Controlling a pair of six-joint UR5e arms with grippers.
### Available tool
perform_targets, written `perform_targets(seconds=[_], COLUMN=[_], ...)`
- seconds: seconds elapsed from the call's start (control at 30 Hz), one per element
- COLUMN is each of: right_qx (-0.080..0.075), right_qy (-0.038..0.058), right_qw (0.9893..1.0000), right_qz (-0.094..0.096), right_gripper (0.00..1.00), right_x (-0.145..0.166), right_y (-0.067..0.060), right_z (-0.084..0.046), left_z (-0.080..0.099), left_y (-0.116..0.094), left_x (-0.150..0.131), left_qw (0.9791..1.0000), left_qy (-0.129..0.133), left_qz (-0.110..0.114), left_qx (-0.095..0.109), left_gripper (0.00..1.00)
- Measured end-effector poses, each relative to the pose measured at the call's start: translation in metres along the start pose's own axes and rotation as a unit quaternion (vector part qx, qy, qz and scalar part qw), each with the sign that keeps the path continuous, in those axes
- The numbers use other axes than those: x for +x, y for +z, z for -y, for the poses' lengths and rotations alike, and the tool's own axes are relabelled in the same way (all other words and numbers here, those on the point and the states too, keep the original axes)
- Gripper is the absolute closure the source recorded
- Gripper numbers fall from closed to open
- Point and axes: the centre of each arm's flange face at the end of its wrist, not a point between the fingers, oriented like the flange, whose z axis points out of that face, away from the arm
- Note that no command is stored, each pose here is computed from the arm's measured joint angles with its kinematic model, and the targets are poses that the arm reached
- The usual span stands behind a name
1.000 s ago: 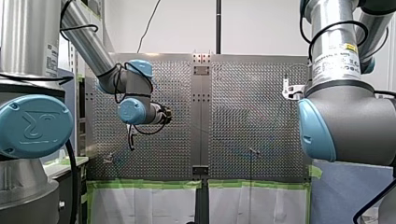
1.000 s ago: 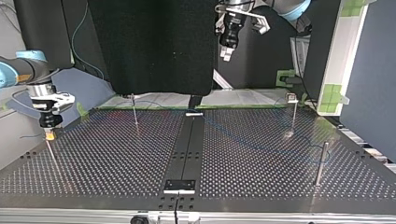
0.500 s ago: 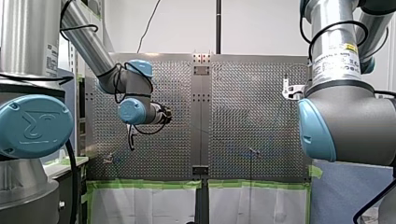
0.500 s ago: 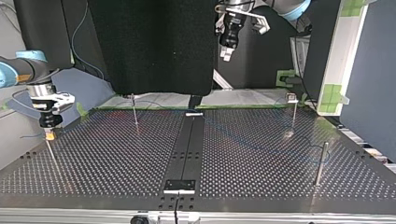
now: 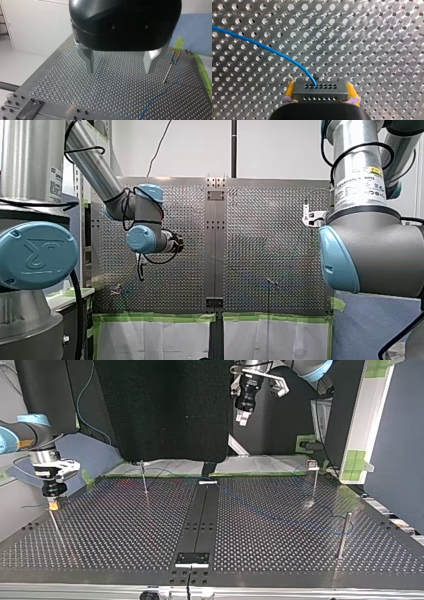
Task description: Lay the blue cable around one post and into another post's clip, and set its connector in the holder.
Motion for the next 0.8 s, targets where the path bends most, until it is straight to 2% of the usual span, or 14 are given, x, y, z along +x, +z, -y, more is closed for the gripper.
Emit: perform_targets(seconds=[0.3, 0.33, 0.37, 0.4, 0.43, 0.47, 0.5, 0.53, 0.57, 0.6, 0.67, 0.7, 0.73, 0.8], right_qx=[0.0, 0.0, 0.0, 0.0, 0.0, 0.0, 0.0, 0.0, 0.0, 0.0, 0.0, 0.0, 0.0, 0.0], right_qy=[0.0, 0.0, 0.0, 0.0, 0.0, 0.0, 0.0, 0.0, 0.0, 0.0, 0.0, -0.0005, -0.0008, -0.0013], right_qw=[1.0, 1.0, 1.0, 1.0, 1.0, 1.0, 1.0, 1.0, 1.0, 1.0, 1.0, 1.0, 1.0, 1.0], right_qz=[0.0, 0.0, 0.0, 0.0, 0.0, 0.0, 0.0, 0.0, 0.0, 0.0, 0.0, -0.001, -0.002, -0.003], right_gripper=[1.0, 0.97, 0.9, 0.9, 0.7, 0.58, 0.58, 0.45, 0.27, 0.27, 0.04, 0.04, 0.0, 0.0], right_x=[0.0, 0.0, 0.0, 0.0, 0.0, 0.0, 0.0, 0.0, 0.0, 0.0, 0.0, 0.0007, 0.0019, 0.0031], right_y=[0.0, 0.0, 0.0, 0.0, 0.0, 0.0, 0.0, 0.0, 0.0, 0.0, 0.0, 0.0001, 0.0001, 0.0], right_z=[0.0, 0.0, 0.0, 0.0, 0.0, 0.0, 0.0, 0.0, 0.0, 0.0, 0.0, 0.0, 0.0001, 0.0001], left_z=[-0.0004, -0.0004, -0.0005, -0.0005, -0.0005, -0.0006, -0.0006, -0.0006, -0.0006, -0.0006, -0.0005, -0.0004, -0.0004, -0.0004], left_y=[-0.0003, -0.0004, -0.0004, -0.0004, -0.0004, -0.0003, -0.0002, -0.0002, -0.0002, -0.0002, -0.0003, -0.0003, -0.0003, -0.0004], left_x=[0.0004, 0.0004, 0.0006, 0.0006, 0.0004, 0.0003, 0.0002, 0.0002, 0.0002, 0.0002, 0.0003, 0.0003, 0.0003, 0.0003], left_qw=[1.0, 1.0, 1.0, 1.0, 1.0, 1.0, 1.0, 1.0, 1.0, 1.0, 1.0, 1.0, 1.0, 1.0], left_qy=[0.001, 0.001, 0.001, 0.001, 0.001, 0.001, 0.001, 0.001, 0.001, 0.001, 0.001, 0.001, 0.001, 0.001], left_qz=[-0.001, -0.002, -0.002, -0.002, -0.002, -0.002, -0.002, -0.002, -0.002, -0.002, -0.002, -0.002, -0.002, -0.002], left_qx=[-0.001, -0.001, -0.001, -0.001, -0.001, -0.001, -0.001, -0.001, -0.001, -0.001, -0.001, -0.001, -0.001, -0.001], left_gripper=[0.0, 0.0, 0.0, 0.0, 0.0, 0.0, 0.0, 0.0, 0.0, 0.0, 0.0, 0.0, 0.0, 0.0])
